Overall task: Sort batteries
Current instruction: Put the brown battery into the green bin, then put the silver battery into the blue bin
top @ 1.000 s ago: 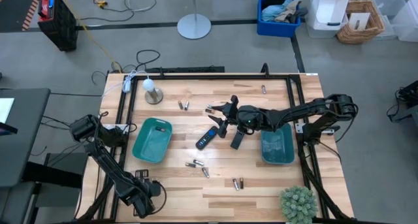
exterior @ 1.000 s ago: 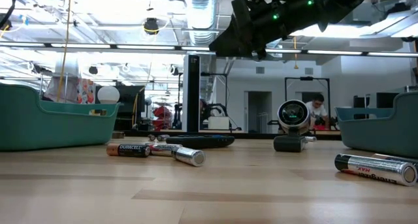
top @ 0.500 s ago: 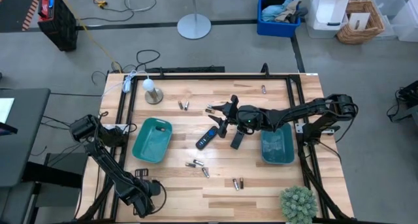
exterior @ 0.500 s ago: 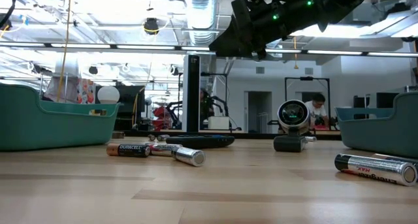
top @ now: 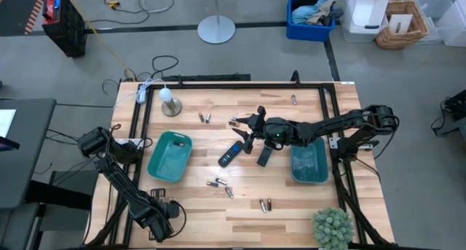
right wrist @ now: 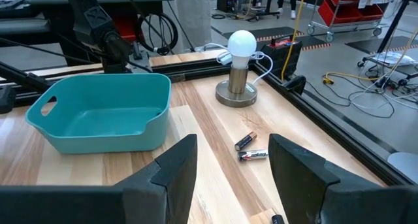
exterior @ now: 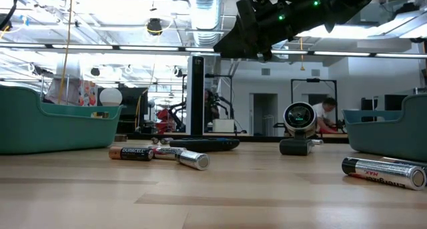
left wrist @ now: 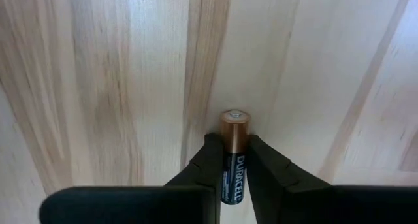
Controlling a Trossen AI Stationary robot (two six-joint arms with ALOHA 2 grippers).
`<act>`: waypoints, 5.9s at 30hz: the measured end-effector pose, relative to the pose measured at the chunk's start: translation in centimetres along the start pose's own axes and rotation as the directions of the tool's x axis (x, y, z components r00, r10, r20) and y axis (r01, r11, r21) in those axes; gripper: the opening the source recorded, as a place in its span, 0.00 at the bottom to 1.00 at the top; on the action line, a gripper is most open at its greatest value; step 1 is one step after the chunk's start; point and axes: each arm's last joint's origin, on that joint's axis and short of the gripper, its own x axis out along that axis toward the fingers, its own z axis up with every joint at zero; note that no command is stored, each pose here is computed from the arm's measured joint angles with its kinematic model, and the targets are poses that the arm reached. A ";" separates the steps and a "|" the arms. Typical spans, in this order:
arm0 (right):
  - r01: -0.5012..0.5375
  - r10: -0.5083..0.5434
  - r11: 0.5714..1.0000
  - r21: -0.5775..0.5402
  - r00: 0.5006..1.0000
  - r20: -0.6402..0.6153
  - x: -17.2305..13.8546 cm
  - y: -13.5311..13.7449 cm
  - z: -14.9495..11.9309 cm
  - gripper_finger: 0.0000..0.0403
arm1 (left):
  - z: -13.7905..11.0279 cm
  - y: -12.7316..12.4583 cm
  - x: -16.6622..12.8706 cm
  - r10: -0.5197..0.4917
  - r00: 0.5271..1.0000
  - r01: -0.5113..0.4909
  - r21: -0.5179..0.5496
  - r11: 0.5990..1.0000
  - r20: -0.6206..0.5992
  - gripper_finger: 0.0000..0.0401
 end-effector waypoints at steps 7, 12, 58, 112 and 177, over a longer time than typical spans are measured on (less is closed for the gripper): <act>0.000 0.000 1.000 0.000 1.000 0.000 0.0 0.0 0.0 0.51 | 0.3 -0.3 -0.5 0.006 1.000 -0.006 0.008 1.000 0.002 0.10; 0.000 0.000 1.000 0.000 1.000 -0.001 0.0 0.0 0.0 0.51 | 0.6 -0.9 -1.7 0.015 1.000 -0.015 0.033 0.999 0.019 0.10; 0.013 -0.011 0.997 -0.078 1.000 0.024 -3.0 0.7 2.2 0.51 | -0.1 16.8 -9.9 0.501 0.763 -0.096 -0.694 0.714 0.409 0.10; 0.810 -0.224 0.586 -0.005 0.156 -0.962 0.6 -27.7 -4.3 0.59 | 1.8 19.5 -9.3 0.505 0.595 -0.084 -0.576 0.813 0.625 0.49; 0.821 -0.234 0.567 -0.067 0.082 -0.969 0.4 -28.1 -7.6 0.59 | 1.7 19.3 -9.3 0.495 0.597 -0.098 -0.555 0.826 0.631 0.49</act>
